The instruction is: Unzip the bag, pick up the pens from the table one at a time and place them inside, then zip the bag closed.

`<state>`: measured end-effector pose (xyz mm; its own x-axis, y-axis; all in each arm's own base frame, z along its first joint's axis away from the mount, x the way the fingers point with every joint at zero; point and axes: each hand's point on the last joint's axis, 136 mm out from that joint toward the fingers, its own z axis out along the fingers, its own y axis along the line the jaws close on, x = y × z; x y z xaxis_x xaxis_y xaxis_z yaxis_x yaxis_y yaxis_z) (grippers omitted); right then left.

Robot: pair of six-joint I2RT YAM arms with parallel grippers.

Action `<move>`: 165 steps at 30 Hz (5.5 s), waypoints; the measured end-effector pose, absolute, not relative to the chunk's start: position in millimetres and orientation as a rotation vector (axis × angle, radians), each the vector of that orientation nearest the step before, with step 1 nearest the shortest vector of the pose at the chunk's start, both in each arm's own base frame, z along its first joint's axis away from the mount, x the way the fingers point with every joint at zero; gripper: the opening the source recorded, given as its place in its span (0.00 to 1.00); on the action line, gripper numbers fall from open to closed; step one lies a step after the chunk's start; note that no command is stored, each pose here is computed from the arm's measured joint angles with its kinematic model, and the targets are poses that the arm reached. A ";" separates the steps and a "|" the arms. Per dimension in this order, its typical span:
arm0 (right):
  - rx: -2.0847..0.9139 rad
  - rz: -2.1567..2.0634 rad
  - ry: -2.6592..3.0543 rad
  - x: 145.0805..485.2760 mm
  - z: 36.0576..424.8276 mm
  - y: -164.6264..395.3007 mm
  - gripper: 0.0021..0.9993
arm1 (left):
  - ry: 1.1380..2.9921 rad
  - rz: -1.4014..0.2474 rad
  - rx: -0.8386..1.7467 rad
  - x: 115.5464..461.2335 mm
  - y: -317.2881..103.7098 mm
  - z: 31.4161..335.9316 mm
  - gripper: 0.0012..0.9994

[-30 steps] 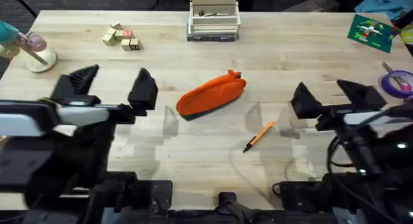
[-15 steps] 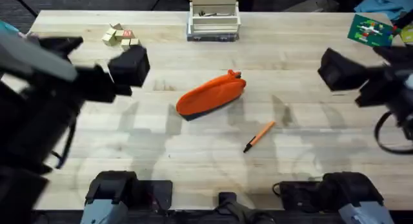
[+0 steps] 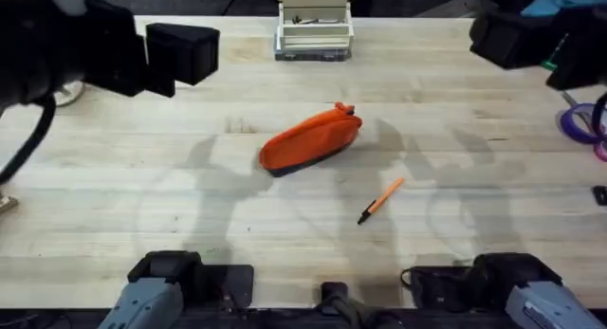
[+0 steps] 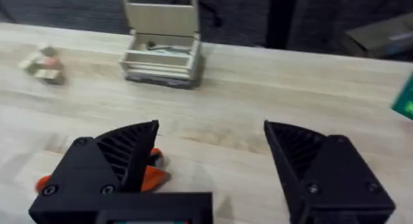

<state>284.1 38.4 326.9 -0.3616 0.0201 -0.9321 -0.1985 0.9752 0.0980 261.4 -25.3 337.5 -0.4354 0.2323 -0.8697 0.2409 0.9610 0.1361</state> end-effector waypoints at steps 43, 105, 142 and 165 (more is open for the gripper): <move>-0.186 0.322 1.946 282.0 327.8 53.7 1.00 | 1.891 -0.189 1.550 203.2 -86.6 260.5 1.00; -0.188 0.321 1.939 282.6 329.4 53.7 1.00 | 2.045 -0.961 1.755 263.5 -133.4 106.7 0.26; -0.504 0.825 2.158 296.0 257.7 151.9 1.00 | 2.044 -0.952 1.753 265.3 -132.3 106.4 0.04; -0.507 0.884 2.286 292.3 226.7 161.7 1.00 | 2.044 -0.952 1.753 265.3 -132.3 106.4 0.04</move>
